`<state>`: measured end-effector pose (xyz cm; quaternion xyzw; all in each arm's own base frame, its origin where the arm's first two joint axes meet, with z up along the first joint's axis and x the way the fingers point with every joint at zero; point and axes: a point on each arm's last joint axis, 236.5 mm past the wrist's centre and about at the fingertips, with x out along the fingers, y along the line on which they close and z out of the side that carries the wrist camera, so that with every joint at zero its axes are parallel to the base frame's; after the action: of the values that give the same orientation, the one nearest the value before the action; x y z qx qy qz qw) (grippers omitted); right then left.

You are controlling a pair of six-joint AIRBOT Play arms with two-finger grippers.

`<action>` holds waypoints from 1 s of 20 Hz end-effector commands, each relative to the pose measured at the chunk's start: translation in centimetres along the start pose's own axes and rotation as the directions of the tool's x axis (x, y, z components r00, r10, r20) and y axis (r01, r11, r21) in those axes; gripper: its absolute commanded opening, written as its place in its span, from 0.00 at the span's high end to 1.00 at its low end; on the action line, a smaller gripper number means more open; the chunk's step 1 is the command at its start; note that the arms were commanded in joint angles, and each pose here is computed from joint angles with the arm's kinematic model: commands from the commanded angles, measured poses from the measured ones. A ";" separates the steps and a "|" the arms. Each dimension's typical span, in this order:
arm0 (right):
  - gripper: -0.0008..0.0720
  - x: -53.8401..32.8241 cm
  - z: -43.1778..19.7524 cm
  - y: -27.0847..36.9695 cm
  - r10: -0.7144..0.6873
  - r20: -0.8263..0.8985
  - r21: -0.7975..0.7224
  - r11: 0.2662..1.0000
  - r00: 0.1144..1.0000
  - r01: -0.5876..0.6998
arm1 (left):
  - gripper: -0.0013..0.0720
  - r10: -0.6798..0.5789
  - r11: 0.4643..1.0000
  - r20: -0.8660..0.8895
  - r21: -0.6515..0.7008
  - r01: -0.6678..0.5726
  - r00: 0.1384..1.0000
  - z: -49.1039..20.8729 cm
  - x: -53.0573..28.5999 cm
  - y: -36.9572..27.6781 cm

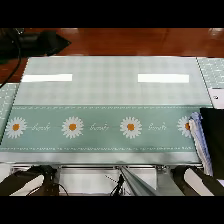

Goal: Fold the shirts.

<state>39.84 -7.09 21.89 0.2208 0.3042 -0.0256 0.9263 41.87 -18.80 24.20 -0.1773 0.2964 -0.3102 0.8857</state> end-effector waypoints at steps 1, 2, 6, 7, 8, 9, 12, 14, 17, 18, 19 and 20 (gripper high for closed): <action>0.94 8.5 -8.2 8.6 0.068 -0.246 -0.240 0.962 0.967 -0.129 | 0.95 0.072 0.991 -0.119 0.121 -0.058 0.990 -1.3 2.8 -0.1; 0.94 10.2 -10.9 8.2 0.005 -0.329 -0.284 0.953 0.944 -0.104 | 0.95 0.172 0.983 -0.219 0.094 -0.155 0.960 -4.3 3.4 2.6; 0.94 13.0 -18.1 3.8 -0.217 -0.545 -0.350 0.937 0.810 0.015 | 0.95 0.391 0.912 -0.487 0.092 -0.400 0.781 -14.0 3.2 11.5; 0.94 13.2 -18.5 3.6 -0.222 -0.556 -0.347 0.938 0.801 0.019 | 0.95 0.394 0.910 -0.496 0.093 -0.404 0.774 -14.4 3.3 12.1; 0.94 13.2 -18.5 3.5 -0.226 -0.555 -0.352 0.936 0.800 0.020 | 0.95 0.396 0.908 -0.497 0.087 -0.409 0.772 -14.3 3.2 12.4; 0.94 12.9 -18.5 3.1 -0.242 -0.558 -0.364 0.931 0.794 0.028 | 0.95 0.397 0.908 -0.496 0.087 -0.410 0.772 -14.3 3.2 12.4; 0.94 12.7 -18.8 3.1 -0.243 -0.569 -0.362 0.932 0.785 0.026 | 0.95 0.394 0.908 -0.509 0.087 -0.410 0.765 -14.6 3.1 12.4; 0.94 12.7 -18.8 3.1 -0.243 -0.569 -0.362 0.932 0.785 0.026 | 0.95 0.394 0.908 -0.512 0.086 -0.411 0.763 -14.7 3.2 12.5; 0.94 12.7 -18.8 3.1 -0.243 -0.569 -0.362 0.932 0.785 0.026 | 0.95 0.394 0.908 -0.513 0.086 -0.411 0.763 -14.8 3.2 12.5; 0.94 12.7 -18.8 3.1 -0.243 -0.569 -0.362 0.932 0.785 0.026 | 0.95 0.394 0.908 -0.513 0.086 -0.411 0.763 -14.8 3.2 12.5; 0.94 12.7 -18.8 3.1 -0.243 -0.569 -0.362 0.932 0.785 0.026 | 0.95 0.394 0.908 -0.513 0.086 -0.411 0.763 -14.8 3.2 12.5; 0.94 12.7 -18.8 3.1 -0.243 -0.569 -0.362 0.932 0.785 0.026 | 0.95 0.394 0.908 -0.513 0.086 -0.411 0.763 -14.8 3.2 12.5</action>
<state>40.43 4.83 2.36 0.0354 0.5979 0.0318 0.8002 40.10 -13.67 5.51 -0.0350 0.5581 -0.1464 0.8160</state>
